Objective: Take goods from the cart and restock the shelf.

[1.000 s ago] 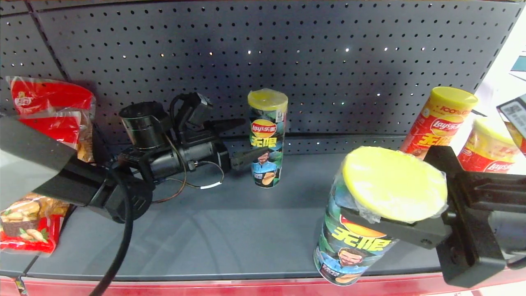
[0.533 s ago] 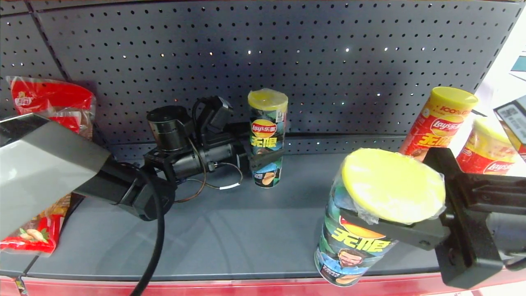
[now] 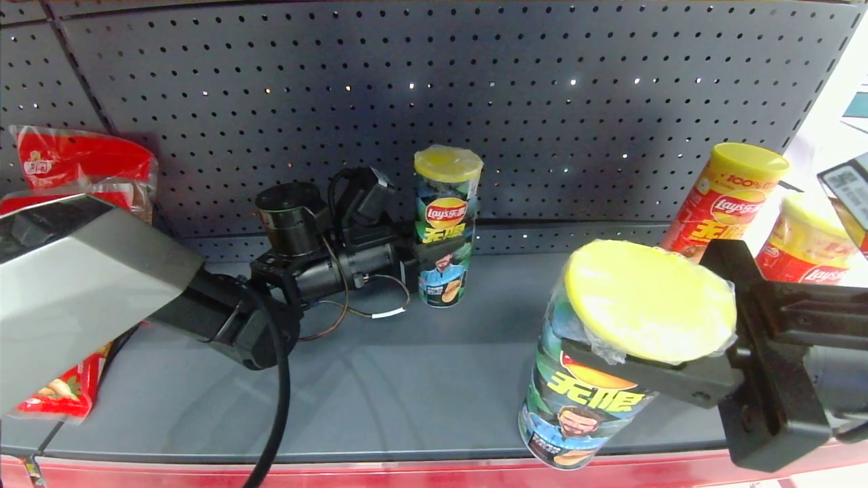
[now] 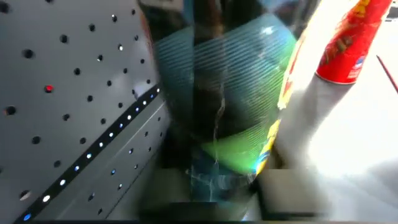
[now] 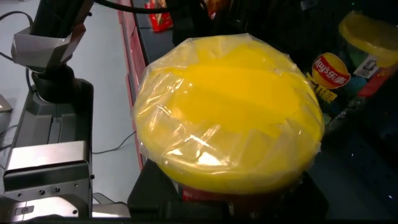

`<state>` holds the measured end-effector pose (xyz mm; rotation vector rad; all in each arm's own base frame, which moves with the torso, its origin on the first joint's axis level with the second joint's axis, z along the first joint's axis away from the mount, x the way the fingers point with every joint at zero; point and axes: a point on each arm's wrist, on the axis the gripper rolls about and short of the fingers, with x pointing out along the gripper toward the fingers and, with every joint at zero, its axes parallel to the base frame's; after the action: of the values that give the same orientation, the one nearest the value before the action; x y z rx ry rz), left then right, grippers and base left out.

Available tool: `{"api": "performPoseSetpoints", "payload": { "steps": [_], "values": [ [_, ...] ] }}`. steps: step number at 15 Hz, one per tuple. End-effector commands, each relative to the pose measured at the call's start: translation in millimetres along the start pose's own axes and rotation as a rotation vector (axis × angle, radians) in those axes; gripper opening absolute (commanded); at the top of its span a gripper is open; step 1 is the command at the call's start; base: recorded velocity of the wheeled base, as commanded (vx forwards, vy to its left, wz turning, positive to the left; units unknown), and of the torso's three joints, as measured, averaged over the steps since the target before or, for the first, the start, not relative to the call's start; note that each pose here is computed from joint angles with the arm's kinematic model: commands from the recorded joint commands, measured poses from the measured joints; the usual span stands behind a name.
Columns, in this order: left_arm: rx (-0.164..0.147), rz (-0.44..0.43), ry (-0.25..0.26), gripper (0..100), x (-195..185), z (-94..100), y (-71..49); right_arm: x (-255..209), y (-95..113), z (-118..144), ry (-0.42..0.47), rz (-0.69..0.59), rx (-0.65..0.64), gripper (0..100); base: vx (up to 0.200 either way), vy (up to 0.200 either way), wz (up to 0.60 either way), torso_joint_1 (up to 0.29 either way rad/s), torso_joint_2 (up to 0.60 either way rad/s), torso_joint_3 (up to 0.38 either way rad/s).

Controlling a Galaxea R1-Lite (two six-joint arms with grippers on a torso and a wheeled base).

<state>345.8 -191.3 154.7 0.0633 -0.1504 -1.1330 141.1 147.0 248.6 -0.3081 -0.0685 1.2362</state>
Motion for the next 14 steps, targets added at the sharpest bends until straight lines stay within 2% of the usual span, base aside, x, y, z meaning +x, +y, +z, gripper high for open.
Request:
{"api": "performPoseSetpoints", "payload": {
  "steps": [1, 5, 6, 7, 9, 11, 12, 13, 14],
  "values": [
    [0.014, -0.016, -0.021, 0, -14.9, 23.1, -16.7, 0.7, -1.1, 0.1, 0.001, -0.004, 0.001, 0, 0.000, 0.000, 0.00, 0.000, 0.00, 0.000],
    [0.005, -0.029, -0.010, 0, -62.5, 48.2, -53.8, 3.3, -2.5, -1.4, 0.015, -0.025, 0.024, 0, 0.000, 0.000, 0.00, 0.000, 0.00, 0.000],
    [0.004, -0.030, -0.009, 0, -63.3, 48.1, -54.5, 3.7, -2.6, -1.8, 0.017, -0.025, 0.025, 0, 0.000, 0.000, 0.00, 0.000, 0.00, 0.000],
    [-0.029, -0.031, 0.032, 0, -88.3, 44.0, -73.7, 3.9, -4.5, -2.3, 0.025, -0.049, 0.027, 0, 0.000, 0.000, 0.00, 0.000, 0.00, 0.000],
    [-0.058, -0.056, 0.056, 0, -96.6, 39.7, -88.8, 6.4, -5.8, -0.9, 0.024, -0.051, 0.028, 0, 0.000, 0.000, 0.00, 0.000, 0.00, 0.000],
    [-0.092, -0.069, 0.059, 0, -92.1, 38.9, -95.1, 8.2, -6.9, 1.8, 0.017, -0.052, 0.024, 0, 0.000, 0.000, 0.00, 0.000, 0.00, 0.000],
    [-0.094, -0.069, 0.060, 0, -91.0, 38.5, -95.7, 8.2, -7.1, 2.2, 0.016, -0.052, 0.023, 0, 0.000, 0.000, 0.00, 0.000, 0.00, 0.000],
    [-0.122, -0.087, 0.070, 0, -86.8, 35.9, -101.7, 8.2, -7.1, 2.2, 0.016, -0.052, 0.023, 0, 0.000, 0.000, 0.00, 0.000, 0.00, 0.000],
    [-0.136, -0.091, 0.070, 0, -82.5, 35.9, -105.3, 7.8, -6.9, 2.1, 0.016, -0.052, 0.023, 0, 0.000, 0.000, 0.00, 0.000, 0.00, 0.000]
  ]
}}
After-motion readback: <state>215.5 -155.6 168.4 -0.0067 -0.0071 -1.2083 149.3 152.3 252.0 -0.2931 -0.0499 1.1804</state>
